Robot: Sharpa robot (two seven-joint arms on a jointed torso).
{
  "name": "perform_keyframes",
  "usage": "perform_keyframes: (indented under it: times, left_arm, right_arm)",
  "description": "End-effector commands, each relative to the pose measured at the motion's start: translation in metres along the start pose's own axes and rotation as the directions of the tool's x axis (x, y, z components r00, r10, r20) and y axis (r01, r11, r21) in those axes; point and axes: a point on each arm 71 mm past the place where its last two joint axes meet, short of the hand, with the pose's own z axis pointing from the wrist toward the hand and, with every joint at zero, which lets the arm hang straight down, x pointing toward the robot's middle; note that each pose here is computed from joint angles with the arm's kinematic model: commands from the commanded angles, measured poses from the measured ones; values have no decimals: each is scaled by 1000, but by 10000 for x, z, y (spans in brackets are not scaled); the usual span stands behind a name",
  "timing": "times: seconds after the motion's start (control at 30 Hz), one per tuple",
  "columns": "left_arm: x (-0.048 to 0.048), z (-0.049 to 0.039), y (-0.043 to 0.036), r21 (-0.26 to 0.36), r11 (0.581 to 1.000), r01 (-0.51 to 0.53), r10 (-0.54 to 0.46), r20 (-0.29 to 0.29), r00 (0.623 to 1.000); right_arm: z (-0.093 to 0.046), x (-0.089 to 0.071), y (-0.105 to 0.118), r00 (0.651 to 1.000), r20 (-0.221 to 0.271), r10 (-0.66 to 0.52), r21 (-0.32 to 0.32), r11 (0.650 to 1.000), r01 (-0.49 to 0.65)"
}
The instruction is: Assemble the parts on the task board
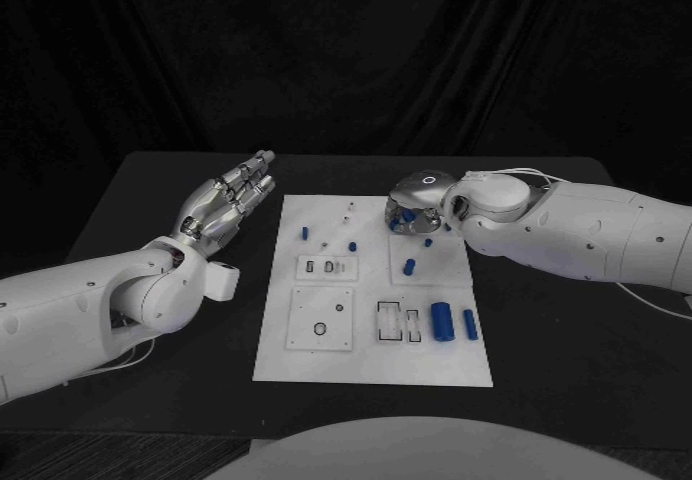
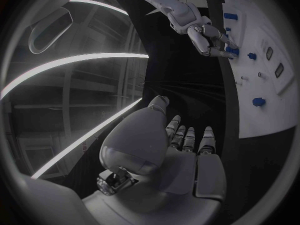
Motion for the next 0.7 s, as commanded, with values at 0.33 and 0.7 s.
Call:
perform_keyframes:
  times: [0.33,0.7]
  left_arm:
    - [9,5,-78,93,996,14,-12,-19,1000]
    - [22,15,-83,107,994,11,-10,-17,1000]
  right_arm:
    - [-92,-125,-8,989,131,71,-23,997,-68]
    - [50,-494,11,978,180,103,-5,995,-104]
